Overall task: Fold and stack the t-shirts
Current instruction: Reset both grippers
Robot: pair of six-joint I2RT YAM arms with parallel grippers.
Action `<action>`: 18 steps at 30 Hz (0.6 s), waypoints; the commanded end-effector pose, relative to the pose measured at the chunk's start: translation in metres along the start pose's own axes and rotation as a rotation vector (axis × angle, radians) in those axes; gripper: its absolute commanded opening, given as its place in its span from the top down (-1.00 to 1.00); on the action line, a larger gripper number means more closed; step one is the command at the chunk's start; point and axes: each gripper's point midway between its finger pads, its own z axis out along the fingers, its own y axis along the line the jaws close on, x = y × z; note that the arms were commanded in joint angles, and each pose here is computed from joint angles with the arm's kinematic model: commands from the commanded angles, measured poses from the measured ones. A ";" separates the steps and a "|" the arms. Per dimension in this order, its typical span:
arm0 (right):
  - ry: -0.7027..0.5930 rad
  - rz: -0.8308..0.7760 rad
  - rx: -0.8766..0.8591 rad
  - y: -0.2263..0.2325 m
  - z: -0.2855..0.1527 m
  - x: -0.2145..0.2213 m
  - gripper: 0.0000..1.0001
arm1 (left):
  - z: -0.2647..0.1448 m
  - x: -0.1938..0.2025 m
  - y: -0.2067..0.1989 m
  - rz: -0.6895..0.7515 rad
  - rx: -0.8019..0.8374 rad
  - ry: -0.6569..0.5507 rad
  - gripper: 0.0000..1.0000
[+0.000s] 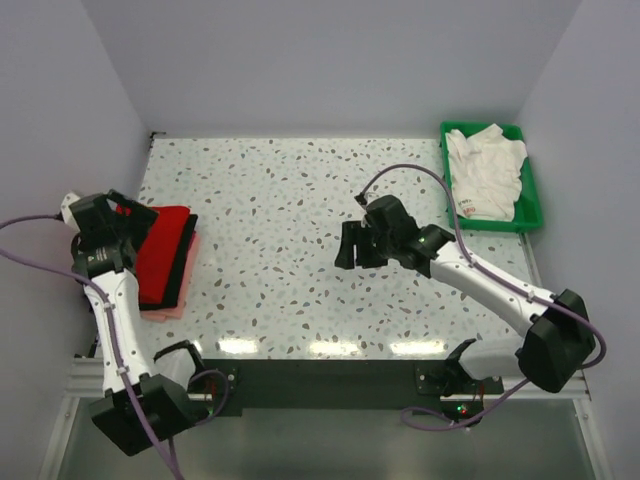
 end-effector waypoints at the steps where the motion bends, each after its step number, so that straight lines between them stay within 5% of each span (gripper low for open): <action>1: -0.061 -0.005 0.037 -0.005 -0.013 -0.008 -0.24 | -0.012 0.021 -0.054 0.110 0.213 0.023 -0.90; 9: -0.163 -0.006 0.062 -0.012 -0.029 -0.018 -0.24 | -0.046 0.160 -0.117 0.315 0.421 0.237 -0.94; 18: -0.273 -0.010 0.219 -0.043 -0.050 -0.030 -0.24 | -0.090 0.311 -0.137 0.604 0.523 0.426 -0.96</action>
